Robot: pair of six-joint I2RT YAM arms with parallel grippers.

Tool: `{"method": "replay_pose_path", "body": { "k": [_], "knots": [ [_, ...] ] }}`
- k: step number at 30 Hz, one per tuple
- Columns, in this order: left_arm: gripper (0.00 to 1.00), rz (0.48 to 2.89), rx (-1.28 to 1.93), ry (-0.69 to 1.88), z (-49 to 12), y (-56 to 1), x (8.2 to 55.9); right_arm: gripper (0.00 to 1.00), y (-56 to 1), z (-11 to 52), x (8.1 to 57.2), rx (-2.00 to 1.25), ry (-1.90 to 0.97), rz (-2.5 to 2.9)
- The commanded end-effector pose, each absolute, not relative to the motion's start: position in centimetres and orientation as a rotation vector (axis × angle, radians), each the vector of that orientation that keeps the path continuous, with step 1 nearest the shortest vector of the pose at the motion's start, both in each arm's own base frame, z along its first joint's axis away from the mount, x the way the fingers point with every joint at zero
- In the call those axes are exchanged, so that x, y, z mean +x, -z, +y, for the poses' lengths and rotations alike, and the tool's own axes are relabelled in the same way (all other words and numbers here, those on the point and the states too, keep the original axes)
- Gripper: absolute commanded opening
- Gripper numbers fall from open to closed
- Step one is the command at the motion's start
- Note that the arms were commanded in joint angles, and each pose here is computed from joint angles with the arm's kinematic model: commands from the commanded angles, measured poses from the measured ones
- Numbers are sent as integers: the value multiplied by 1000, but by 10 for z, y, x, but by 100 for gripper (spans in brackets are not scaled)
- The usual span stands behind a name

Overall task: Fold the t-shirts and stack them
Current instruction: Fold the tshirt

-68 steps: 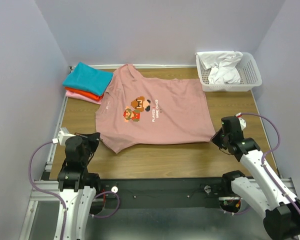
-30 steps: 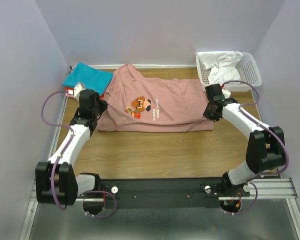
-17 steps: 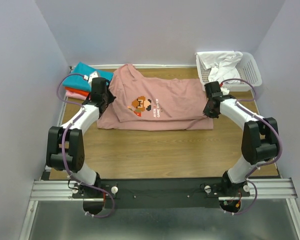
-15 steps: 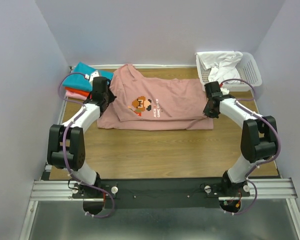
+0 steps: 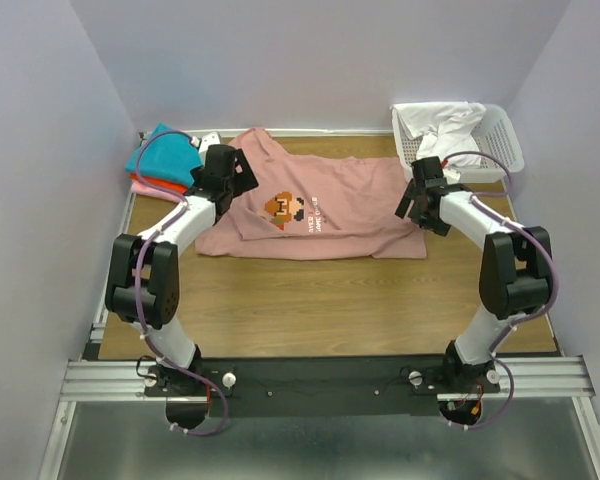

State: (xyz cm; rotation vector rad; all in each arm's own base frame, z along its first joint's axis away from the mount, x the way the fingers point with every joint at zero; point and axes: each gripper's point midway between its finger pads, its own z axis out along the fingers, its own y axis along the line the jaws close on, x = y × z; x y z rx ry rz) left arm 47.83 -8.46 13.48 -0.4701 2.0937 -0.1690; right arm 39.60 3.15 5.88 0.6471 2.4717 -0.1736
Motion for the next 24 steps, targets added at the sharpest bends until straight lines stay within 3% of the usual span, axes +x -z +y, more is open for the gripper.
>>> {"method": "replay_pose_path", "body": {
  "k": [1, 12, 17, 24],
  "knots": [
    [98, 2094, -443, 187, -93, -148, 458, 100, -88, 31, 394, 649, 113, 2390],
    [98, 2278, -278, 413, -164, -91, 380, 100, -79, 109, 357, 332, -482, 2459],
    [98, 2321, -310, 383, -161, -73, 371, 100, -62, 105, 356, 334, -445, 2489],
    [98, 2318, -461, 148, -126, -56, 374, 100, -44, 96, 353, 355, -373, 2527]
  ]
}}
